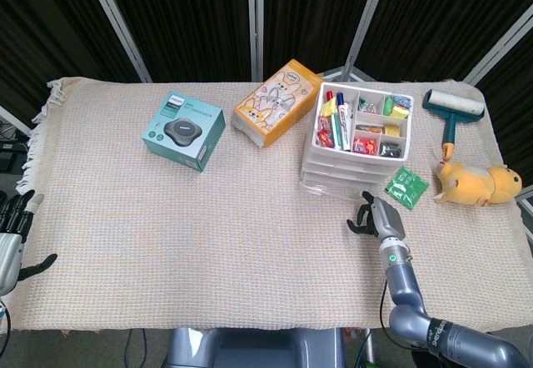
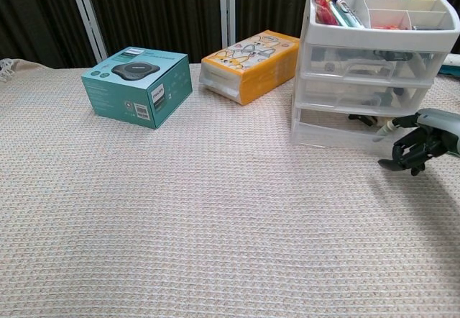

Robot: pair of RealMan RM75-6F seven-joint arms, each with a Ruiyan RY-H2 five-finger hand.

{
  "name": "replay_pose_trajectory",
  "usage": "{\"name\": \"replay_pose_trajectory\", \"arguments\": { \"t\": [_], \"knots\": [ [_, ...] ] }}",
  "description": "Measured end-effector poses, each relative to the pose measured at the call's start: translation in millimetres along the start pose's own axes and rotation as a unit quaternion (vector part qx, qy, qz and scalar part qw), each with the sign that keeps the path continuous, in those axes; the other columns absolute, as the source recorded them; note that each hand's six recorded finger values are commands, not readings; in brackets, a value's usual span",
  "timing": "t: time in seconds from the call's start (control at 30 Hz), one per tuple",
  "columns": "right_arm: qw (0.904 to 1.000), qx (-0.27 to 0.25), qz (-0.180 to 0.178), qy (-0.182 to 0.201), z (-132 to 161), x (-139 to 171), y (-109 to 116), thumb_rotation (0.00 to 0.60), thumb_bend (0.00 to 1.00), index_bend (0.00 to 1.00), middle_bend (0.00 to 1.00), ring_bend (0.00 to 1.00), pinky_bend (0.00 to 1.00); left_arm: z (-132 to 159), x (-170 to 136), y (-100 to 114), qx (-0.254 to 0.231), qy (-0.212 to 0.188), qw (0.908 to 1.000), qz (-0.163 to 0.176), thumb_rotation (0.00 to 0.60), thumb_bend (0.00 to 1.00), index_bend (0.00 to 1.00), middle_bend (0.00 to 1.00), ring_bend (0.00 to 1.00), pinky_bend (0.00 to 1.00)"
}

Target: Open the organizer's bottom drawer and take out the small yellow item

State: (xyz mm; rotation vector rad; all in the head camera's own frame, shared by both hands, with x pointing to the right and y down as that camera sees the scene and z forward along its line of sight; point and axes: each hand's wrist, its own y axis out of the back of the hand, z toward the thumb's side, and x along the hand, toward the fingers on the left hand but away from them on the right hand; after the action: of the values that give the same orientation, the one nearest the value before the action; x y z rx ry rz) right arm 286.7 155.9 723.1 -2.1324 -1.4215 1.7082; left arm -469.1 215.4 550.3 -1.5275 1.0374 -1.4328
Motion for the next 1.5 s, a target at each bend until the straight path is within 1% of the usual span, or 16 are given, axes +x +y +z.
{"name": "replay_pose_trajectory", "arguments": {
  "t": [0.33, 0.77, 1.03, 1.17, 1.37, 1.5],
  "knots": [
    [0.9999, 0.001, 0.007, 0.011, -3, 16, -2, 0.6, 0.25, 0.4, 0.69, 0.75, 0.53, 2, 0, -1, 0.001, -0.002, 1.0, 0.0, 0.6, 0.15, 0.0, 0.0, 0.0, 0.0],
    [0.999, 0.018, 0.036, 0.019, -11, 44, -13, 0.6, 0.25, 0.4, 0.69, 0.75, 0.53, 3, -1, -1, 0.002, -0.004, 1.0, -0.001, 0.6, 0.15, 0.0, 0.0, 0.0, 0.0],
    [0.9985, 0.022, 0.044, 0.025, -13, 55, -17, 0.6, 0.25, 0.4, 0.68, 0.75, 0.53, 3, -1, -1, 0.002, -0.004, 1.0, -0.001, 0.6, 0.15, 0.0, 0.0, 0.0, 0.0],
    [0.9984, 0.02, 0.044, 0.03, -12, 59, -17, 0.6, 0.24, 0.36, 0.68, 0.75, 0.52, 3, -2, -1, 0.002, -0.004, 1.0, 0.0, 0.6, 0.15, 0.0, 0.0, 0.0, 0.0],
    [0.9981, 0.018, 0.046, 0.036, -11, 63, -19, 0.6, 0.19, 0.2, 0.68, 0.74, 0.52, 2, -2, 0, 0.002, -0.002, 1.0, 0.002, 0.6, 0.15, 0.0, 0.0, 0.0, 0.0],
    [0.9978, 0.017, 0.05, 0.039, -11, 68, -19, 0.6, 0.17, 0.15, 0.68, 0.74, 0.52, 2, -2, 0, 0.003, -0.002, 1.0, 0.002, 0.6, 0.15, 0.0, 0.0, 0.0, 0.0]
  ]
}}
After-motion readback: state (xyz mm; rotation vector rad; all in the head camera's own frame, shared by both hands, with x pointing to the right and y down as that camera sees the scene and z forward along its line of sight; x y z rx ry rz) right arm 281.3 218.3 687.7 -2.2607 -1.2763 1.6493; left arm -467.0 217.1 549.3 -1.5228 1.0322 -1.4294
